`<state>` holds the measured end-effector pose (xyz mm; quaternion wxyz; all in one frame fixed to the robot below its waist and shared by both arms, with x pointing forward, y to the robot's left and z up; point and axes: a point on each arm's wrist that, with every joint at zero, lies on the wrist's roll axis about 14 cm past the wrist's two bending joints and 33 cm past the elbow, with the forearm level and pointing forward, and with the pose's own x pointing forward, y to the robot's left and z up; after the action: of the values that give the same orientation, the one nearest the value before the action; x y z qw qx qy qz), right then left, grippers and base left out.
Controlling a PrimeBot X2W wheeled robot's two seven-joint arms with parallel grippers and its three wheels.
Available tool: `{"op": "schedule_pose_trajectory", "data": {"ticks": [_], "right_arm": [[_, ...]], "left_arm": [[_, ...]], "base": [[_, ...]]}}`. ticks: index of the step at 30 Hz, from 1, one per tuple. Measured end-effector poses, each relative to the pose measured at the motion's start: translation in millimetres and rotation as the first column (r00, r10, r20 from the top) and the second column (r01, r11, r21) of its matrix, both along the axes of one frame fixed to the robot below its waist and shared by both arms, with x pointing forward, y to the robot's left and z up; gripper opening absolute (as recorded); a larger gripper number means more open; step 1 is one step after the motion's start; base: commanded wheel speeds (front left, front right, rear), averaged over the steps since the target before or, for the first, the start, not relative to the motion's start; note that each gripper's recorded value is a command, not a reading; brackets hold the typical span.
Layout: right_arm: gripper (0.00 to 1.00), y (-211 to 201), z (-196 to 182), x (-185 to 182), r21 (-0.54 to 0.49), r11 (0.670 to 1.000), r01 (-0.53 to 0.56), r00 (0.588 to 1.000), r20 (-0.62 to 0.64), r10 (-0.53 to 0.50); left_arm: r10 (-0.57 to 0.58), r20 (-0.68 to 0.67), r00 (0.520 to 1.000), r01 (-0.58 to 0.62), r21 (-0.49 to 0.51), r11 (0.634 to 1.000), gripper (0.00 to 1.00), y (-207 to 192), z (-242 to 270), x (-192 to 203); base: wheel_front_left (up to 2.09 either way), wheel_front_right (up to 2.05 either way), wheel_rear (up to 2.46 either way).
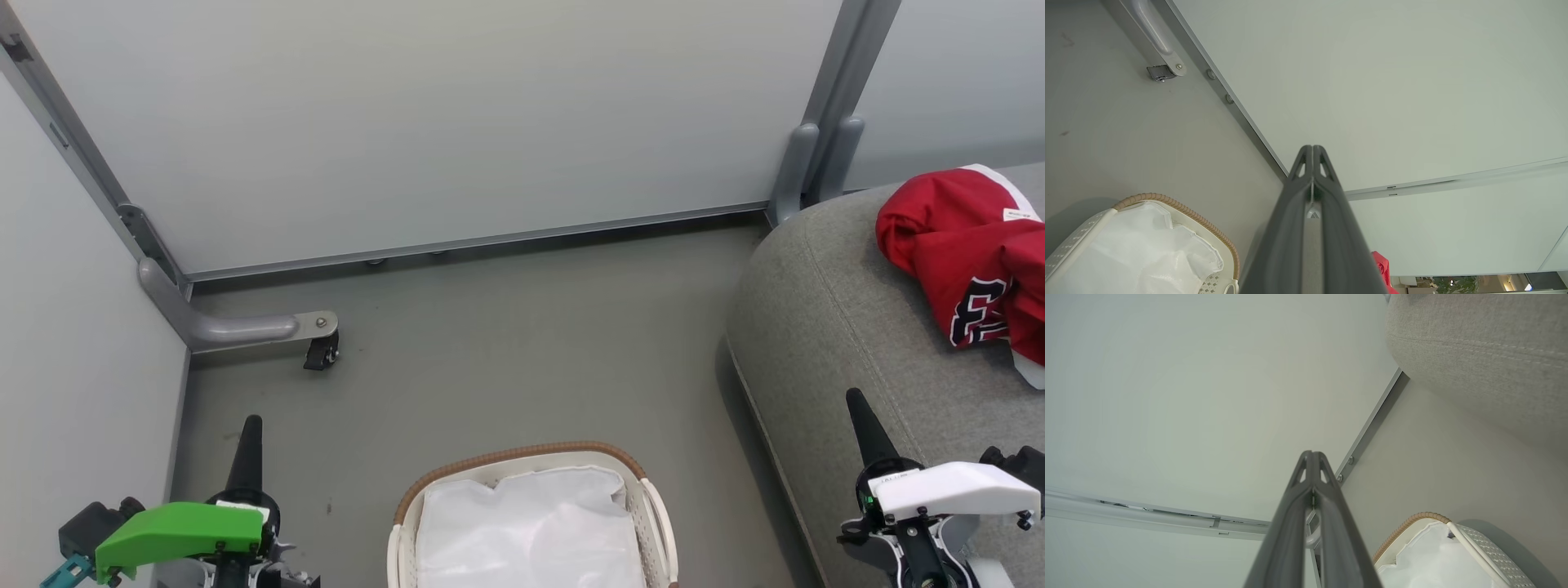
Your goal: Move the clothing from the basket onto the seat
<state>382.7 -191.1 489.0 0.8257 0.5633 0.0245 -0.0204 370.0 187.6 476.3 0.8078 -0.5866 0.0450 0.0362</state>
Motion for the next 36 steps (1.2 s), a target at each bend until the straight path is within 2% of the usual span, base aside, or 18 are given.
{"op": "schedule_pose_trajectory", "data": {"ticks": [17,36], "right_arm": [[0.00,-2.5,7.1,3.4,0.150,0.989,0.002,1.000,0.021,-0.005],[0.00,-6.0,10.8,3.6,0.293,0.956,0.001,0.999,0.036,-0.012]], "left_arm": [[0.011,0.030,0.999,-0.007,-0.128,0.992,0.00,4.7,9.1,6.6],[0.022,0.073,0.997,-0.003,-0.249,0.968,0.00,9.2,20.2,13.3]], "base": [[0.00,0.00,0.00],[0.00,0.00,0.00]]}}
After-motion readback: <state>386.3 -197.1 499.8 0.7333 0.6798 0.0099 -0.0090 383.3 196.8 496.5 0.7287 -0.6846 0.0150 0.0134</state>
